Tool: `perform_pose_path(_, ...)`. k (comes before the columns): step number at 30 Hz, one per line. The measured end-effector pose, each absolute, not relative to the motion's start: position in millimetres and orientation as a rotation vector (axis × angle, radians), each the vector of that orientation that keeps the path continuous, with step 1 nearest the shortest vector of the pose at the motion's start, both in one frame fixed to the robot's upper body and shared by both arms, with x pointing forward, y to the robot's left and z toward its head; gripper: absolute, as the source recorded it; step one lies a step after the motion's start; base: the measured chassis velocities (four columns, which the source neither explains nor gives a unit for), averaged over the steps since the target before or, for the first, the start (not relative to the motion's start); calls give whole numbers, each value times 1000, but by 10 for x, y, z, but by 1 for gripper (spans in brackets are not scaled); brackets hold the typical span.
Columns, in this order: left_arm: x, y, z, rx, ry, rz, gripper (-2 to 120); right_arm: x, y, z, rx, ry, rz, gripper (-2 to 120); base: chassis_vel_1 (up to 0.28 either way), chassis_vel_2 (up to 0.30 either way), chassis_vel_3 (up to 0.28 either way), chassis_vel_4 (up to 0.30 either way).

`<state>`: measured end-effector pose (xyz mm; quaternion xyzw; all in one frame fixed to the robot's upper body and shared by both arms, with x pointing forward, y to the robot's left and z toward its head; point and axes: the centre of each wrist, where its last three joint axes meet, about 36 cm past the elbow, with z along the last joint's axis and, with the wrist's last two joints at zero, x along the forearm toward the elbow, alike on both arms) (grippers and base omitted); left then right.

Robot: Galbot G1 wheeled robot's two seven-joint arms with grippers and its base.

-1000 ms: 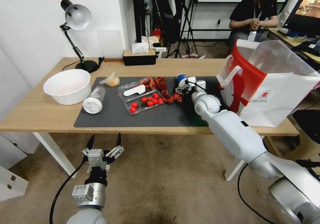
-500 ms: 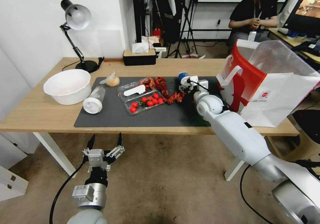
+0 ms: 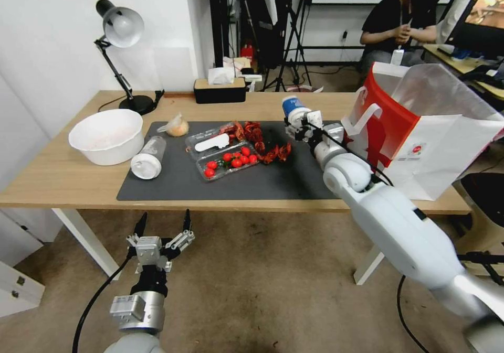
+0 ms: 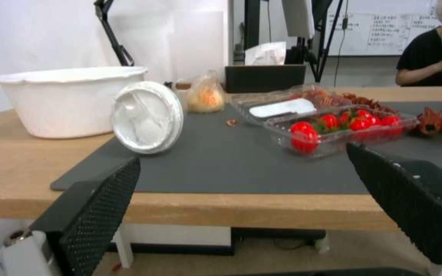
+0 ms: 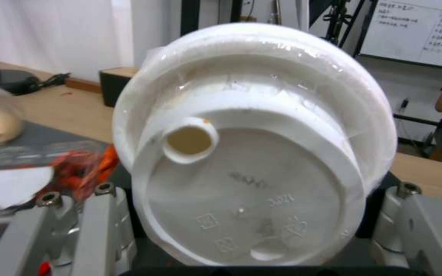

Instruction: Pick up the trash from the table and place it into the takeout bag.

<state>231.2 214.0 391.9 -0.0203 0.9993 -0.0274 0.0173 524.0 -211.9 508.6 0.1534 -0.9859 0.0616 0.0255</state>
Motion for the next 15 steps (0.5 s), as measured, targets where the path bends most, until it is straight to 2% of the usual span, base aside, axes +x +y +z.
perform_pose_path(6, 2309, 2135, 3917, -67, 3098, -89, 100, 4819, -2266, 5178, 504, -3073, 176, 64, 0, 0, 0, 0)
perform_pose_path(15, 2320, 2106, 3885, -70, 3097, -100, 100, 4393, -2543, 5729, 420, -3306, 166, 64, 0, 0, 0, 0)
